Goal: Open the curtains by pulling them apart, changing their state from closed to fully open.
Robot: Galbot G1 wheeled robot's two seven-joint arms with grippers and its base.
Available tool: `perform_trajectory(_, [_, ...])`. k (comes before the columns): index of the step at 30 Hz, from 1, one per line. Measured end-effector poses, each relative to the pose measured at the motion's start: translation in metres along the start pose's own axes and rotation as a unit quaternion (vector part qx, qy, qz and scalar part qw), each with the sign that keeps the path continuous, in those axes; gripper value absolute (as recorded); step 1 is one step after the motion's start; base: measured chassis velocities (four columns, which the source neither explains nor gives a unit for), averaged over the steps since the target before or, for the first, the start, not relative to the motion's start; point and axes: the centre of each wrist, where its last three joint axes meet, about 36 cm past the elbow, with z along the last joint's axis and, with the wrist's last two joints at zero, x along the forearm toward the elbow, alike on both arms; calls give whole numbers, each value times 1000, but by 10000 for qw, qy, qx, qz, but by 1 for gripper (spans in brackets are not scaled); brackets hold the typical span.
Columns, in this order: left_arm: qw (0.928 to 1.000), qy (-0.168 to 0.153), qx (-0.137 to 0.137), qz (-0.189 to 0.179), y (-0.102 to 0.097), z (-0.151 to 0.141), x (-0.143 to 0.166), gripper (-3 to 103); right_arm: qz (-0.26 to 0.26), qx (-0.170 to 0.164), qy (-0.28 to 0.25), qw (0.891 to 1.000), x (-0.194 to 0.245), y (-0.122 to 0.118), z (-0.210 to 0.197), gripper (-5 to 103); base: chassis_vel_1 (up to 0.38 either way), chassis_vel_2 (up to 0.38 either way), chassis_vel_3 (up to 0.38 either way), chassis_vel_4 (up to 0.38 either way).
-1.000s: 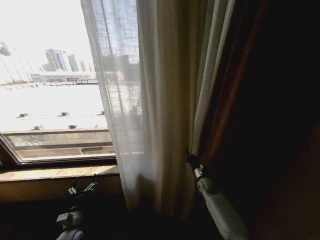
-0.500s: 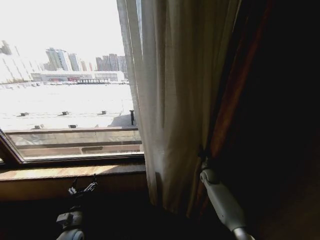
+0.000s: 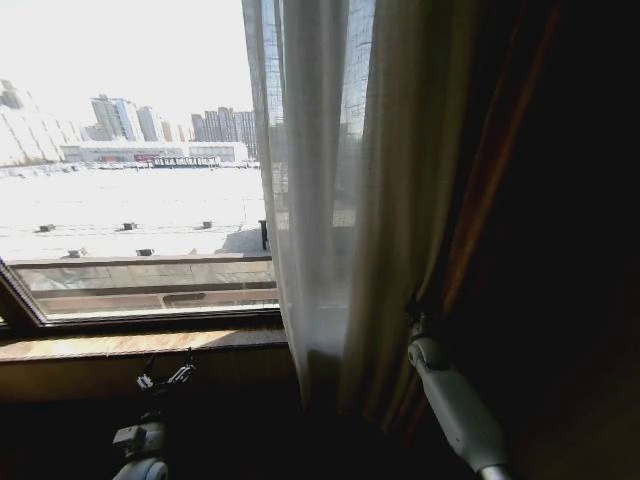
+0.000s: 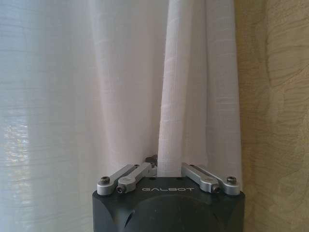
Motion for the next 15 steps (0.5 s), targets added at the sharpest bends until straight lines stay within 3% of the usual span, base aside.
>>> perform_trajectory(1, [10000, 0, 0, 0, 0, 0, 0, 100, -188, -60, 2, 9998, 12, 4, -1, 12, 0, 0, 0, 0])
perform_trajectory(2, [10000, 0, 0, -1, 0, 0, 0, 100, -329, -80, 1, 9994, 21, 4, -1, 12, 0, 0, 0, 0])
perform_trajectory(3, [10000, 0, 0, 0, 0, 0, 0, 100, -472, -102, -18, 9988, 29, 4, -1, 22, 0, 0, 0, 0])
perform_trajectory(6, [10000, 0, 0, 0, 0, 0, 0, 100, -643, -108, -76, 9978, 41, 0, 0, 22, 0, 0, 0, 0])
perform_trajectory(7, [10000, 0, 0, 0, 0, 0, 0, 100, -768, -96, -167, 9969, 49, -4, 0, 33, 0, 0, 0, 0])
perform_trajectory(8, [10000, 0, 0, -1, 0, 0, 0, 100, -854, -25, -234, 9961, 53, -7, 1, 33, 0, 0, 0, 0])
perform_trajectory(9, [10000, 0, 0, -1, 0, 0, 0, 100, -934, 113, -280, 9952, 57, -11, 3, 44, 0, 0, 0, 0])
perform_trajectory(11, [10000, 0, 0, -1, 0, 0, 0, 100, -964, 209, -305, 9947, 59, -13, 4, 44, 0, 0, 0, 0])
perform_trajectory(12, [10000, 0, 0, -1, 0, 0, 0, 100, -1019, 345, -389, 9934, 63, -16, 6, 55, 0, 0, 0, 0])
perform_trajectory(14, [10000, 0, 0, 0, 0, 0, 0, 100, -1059, 373, -456, 9926, 68, -16, 8, 55, 0, 0, 0, 0])
perform_trajectory(15, [10000, 0, 0, 0, 0, 0, 0, 100, -1076, 386, -473, 9923, 70, -15, 8, 66, 0, 0, 0, 0])
